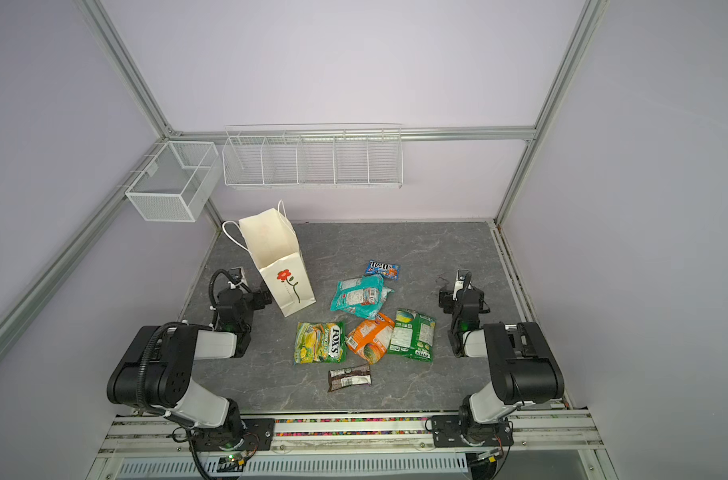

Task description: Place the snacks into the paper bag

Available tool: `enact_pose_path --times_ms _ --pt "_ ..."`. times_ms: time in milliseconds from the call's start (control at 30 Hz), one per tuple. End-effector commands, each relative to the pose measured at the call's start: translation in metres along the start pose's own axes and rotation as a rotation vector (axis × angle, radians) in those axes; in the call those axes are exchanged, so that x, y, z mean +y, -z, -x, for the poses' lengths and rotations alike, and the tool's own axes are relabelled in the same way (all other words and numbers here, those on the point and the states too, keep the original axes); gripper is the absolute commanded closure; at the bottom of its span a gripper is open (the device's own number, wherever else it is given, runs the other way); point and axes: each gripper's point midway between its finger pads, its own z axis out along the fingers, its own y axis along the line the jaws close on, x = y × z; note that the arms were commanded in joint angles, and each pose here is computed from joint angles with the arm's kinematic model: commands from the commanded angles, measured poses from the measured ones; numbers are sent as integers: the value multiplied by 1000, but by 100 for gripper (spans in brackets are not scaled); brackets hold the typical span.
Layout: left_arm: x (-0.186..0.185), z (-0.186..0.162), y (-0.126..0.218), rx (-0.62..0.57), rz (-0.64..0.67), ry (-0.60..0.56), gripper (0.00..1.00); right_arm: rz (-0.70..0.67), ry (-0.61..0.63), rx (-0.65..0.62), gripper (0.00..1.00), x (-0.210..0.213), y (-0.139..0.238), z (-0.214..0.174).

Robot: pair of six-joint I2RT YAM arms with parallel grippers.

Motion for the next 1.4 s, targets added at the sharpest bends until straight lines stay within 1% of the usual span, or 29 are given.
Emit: enact_pose_path --times_ms 0,700,800,1333,1367 --pt "-1 12 0 -37 -8 -8 1 0 -21 -43 11 -2 0 15" --pt "-1 12 0 -35 -9 -8 1 0 -22 -47 11 -2 1 16" --pt "14 13 -1 -32 70 34 1 0 -21 -45 11 -2 1 16" --pt "15 13 -2 -31 74 36 1 2 -22 -42 11 -2 1 15" --pt "19 15 0 -44 99 36 1 2 -23 -44 11 -2 1 15"
